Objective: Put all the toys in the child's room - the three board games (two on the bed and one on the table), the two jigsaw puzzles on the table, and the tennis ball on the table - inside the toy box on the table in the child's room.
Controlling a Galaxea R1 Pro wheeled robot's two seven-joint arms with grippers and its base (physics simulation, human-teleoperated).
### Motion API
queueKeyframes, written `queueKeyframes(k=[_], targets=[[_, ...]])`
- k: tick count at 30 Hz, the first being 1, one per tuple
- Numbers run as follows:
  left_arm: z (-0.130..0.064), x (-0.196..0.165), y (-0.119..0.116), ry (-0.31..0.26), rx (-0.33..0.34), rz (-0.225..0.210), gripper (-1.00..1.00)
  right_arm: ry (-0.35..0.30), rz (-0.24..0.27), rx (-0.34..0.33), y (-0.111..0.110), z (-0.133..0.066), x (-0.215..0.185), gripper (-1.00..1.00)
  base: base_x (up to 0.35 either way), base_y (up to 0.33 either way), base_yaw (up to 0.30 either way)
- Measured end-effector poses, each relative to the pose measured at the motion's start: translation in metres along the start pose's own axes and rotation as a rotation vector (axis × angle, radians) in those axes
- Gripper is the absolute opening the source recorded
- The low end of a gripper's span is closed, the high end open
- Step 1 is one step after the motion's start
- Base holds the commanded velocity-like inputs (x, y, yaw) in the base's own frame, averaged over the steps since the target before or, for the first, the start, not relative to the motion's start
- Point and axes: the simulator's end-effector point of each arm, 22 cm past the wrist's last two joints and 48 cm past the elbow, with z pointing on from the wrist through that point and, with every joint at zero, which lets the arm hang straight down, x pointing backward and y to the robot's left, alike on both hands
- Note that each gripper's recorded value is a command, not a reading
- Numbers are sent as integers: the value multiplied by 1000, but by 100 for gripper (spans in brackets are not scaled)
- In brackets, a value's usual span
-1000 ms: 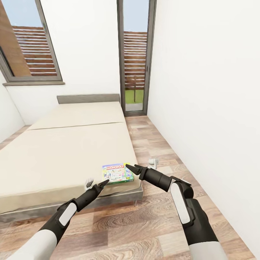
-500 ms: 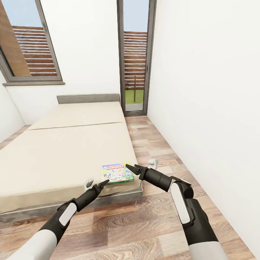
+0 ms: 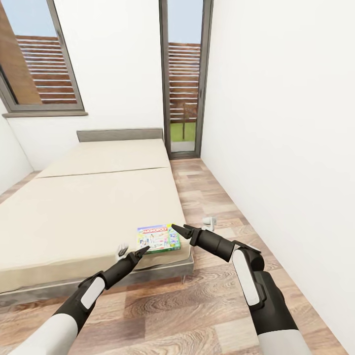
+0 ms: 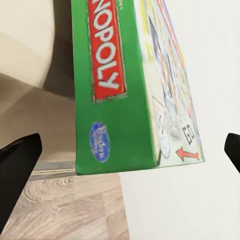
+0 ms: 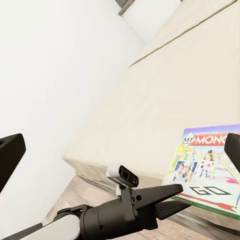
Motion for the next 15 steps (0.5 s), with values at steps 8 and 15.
queueKeyframes(k=[8, 15], targets=[[-2, 6, 4, 11, -8, -1, 100, 1, -1, 1, 0, 0, 0, 100, 73, 0, 0], [-3, 8, 5, 12, -10, -5, 100, 2, -2, 2, -1, 0, 1, 100, 20, 0, 0]])
